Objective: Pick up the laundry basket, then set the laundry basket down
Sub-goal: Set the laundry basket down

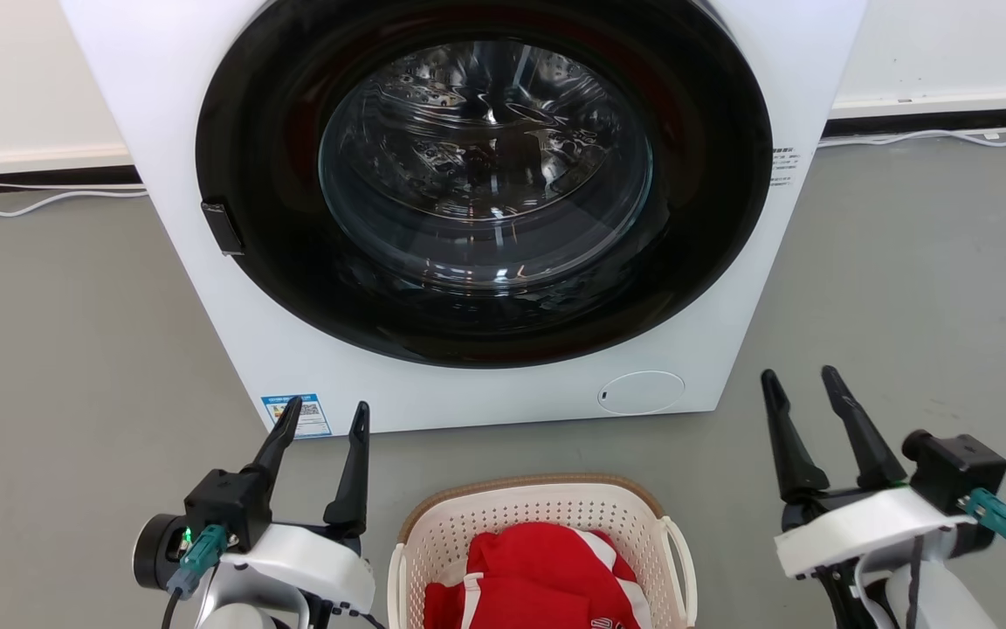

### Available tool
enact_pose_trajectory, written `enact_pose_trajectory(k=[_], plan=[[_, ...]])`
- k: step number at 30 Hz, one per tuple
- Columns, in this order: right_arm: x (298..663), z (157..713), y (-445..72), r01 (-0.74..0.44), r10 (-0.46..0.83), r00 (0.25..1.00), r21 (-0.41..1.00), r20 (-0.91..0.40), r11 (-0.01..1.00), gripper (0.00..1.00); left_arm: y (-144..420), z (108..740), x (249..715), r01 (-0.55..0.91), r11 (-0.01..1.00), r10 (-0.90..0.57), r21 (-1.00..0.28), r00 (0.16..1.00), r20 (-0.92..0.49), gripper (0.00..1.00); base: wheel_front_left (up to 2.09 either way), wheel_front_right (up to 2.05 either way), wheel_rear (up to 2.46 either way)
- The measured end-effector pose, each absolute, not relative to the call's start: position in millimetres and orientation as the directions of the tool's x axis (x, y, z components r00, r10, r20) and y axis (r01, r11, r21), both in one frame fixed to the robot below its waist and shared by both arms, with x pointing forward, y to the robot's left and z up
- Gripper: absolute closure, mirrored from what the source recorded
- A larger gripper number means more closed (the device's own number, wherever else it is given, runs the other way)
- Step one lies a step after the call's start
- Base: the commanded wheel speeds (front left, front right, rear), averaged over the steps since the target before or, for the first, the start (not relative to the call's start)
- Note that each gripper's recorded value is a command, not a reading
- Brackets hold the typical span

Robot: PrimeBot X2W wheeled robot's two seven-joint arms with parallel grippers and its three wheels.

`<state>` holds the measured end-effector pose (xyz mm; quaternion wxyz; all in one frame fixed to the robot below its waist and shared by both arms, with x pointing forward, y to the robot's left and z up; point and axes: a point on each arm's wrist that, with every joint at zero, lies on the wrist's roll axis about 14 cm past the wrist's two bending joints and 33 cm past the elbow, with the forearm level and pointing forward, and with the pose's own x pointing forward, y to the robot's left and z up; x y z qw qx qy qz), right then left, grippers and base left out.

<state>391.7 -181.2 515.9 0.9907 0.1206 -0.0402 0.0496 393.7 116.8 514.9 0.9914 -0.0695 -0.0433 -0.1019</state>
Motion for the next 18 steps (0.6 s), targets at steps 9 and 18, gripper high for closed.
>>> enact_pose_trajectory(k=[9,18], plan=[[390.2,522.8,-191.3,-0.077,0.054,0.992,0.213,0.115,0.974,0.0,126.1,518.2,386.6,0.158,0.978,-0.144,-0.134,0.983,0.112,0.0,0.0,0.0,0.0],[390.2,522.5,-189.6,-0.077,0.053,0.992,0.215,0.115,0.974,0.0,129.0,521.1,384.2,0.145,0.976,-0.126,-0.16,0.984,0.122,0.0,0.0,0.0,0.0]])
